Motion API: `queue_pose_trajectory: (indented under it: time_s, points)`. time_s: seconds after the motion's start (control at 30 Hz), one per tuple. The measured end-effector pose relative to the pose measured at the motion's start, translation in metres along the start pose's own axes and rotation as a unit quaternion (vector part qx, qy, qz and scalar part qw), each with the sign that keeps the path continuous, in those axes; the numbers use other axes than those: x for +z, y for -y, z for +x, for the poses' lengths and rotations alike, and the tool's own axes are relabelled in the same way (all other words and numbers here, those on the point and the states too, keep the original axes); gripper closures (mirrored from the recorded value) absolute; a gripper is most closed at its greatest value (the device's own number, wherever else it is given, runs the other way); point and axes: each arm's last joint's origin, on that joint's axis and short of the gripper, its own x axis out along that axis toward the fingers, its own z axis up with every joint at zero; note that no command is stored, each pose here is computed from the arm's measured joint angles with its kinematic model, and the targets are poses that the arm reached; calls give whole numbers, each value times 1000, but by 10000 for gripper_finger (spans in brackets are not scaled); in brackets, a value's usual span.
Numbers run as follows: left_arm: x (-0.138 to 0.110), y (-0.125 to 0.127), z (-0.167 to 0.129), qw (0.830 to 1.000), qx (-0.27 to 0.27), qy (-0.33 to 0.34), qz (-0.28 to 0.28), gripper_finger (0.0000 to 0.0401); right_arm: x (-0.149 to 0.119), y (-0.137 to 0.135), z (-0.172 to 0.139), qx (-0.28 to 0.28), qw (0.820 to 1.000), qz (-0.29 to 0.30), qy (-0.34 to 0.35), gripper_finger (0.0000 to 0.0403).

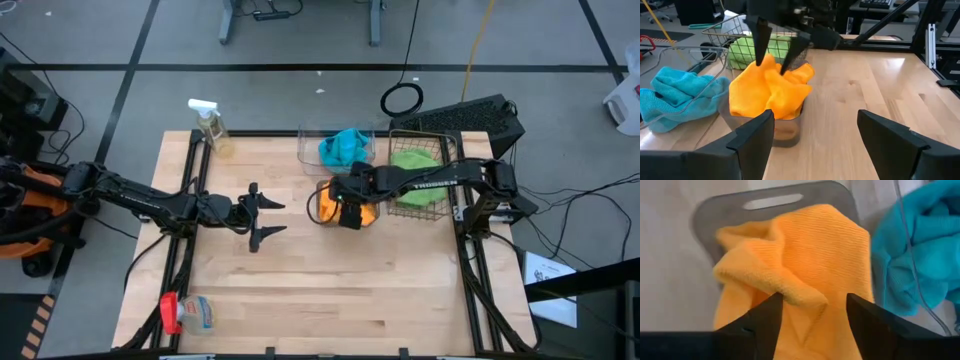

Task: Sort microfiber towel by color & place in baskets
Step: Put the orange towel into the black bin

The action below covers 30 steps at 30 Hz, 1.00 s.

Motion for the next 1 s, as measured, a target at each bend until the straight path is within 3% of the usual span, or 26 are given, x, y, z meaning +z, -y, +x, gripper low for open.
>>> queue_pose_trajectory:
  time_s: [0.2, 0.43, 1.0]
  points:
    - [0, 0, 0, 1000, 0, -1, 0, 111, -12, 19, 27, 2, 999, 28, -28, 265]
    - [0, 0, 0, 1000, 0, -1, 0, 112, -22, 25, 49, 67, 996, 54, -6, 392]
    - [0, 0, 0, 1000, -3, -1, -8, 112, -33, 15, 78, 91, 993, 70, -22, 398]
